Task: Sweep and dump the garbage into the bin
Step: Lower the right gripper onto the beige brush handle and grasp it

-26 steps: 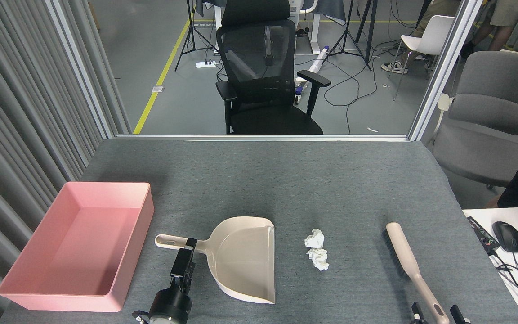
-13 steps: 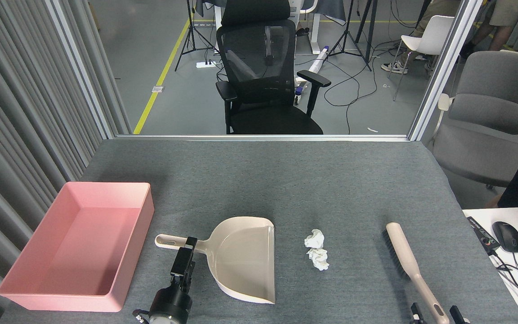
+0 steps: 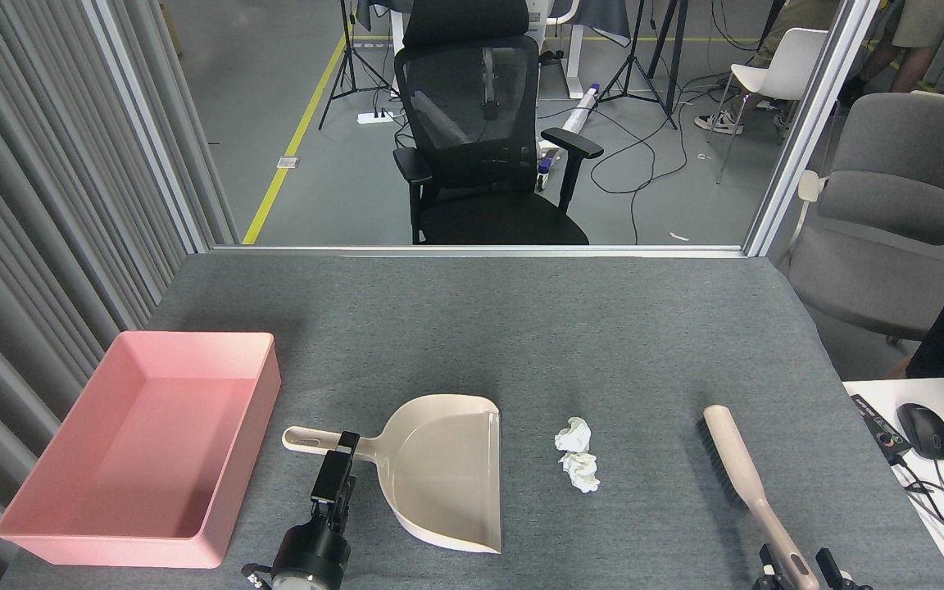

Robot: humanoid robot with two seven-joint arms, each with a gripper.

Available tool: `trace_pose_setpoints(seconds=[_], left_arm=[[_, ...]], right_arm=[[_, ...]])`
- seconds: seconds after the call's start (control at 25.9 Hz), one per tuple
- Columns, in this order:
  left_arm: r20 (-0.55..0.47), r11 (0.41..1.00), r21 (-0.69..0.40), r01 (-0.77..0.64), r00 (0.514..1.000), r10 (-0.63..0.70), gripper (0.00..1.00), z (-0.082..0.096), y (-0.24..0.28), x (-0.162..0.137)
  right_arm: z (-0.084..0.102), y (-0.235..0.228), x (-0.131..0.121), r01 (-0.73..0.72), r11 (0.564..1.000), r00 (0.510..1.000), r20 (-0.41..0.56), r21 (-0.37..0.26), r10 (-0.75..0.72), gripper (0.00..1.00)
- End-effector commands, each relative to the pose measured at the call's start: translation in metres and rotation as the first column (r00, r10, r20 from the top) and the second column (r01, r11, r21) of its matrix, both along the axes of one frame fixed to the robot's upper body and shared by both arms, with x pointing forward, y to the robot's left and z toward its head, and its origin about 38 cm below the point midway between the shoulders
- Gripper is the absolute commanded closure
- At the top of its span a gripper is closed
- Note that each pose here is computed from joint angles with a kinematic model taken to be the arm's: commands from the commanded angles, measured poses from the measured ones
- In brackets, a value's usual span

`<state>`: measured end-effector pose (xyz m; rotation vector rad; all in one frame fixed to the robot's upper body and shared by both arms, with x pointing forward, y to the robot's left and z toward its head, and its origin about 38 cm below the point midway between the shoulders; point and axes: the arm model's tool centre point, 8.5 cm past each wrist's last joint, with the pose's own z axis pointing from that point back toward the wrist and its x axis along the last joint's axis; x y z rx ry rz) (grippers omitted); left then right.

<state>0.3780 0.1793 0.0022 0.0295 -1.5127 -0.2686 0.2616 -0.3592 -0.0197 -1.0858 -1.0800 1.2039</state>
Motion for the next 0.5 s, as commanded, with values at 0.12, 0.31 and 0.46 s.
trace_pose_setpoints(seconds=[0.12,0.31,0.46], left_arm=[[0.001,1.000,-0.003,-0.001,1.000,0.001,0.00,0.0005,-0.0008,0.0001],[0.001,1.000,-0.006,0.000,1.000,0.000,0.00,0.0006,-0.0021,0.0001],[0.000,1.000,-0.006,0.000,1.000,0.000,0.00,0.0001,-0.0021,0.0000]], right_arm=[[0.0000,0.0005,-0.0001,-0.001,1.000,1.000,0.000,0.001,0.001,0.32],[-0.0008,0.0005,-0.0014,-0.001,1.000,1.000,-0.004,0.000,0.001,0.41],[-0.0002,0.0007,-0.0012,-0.003,1.000,1.000,-0.001,-0.001,0.003,0.47]])
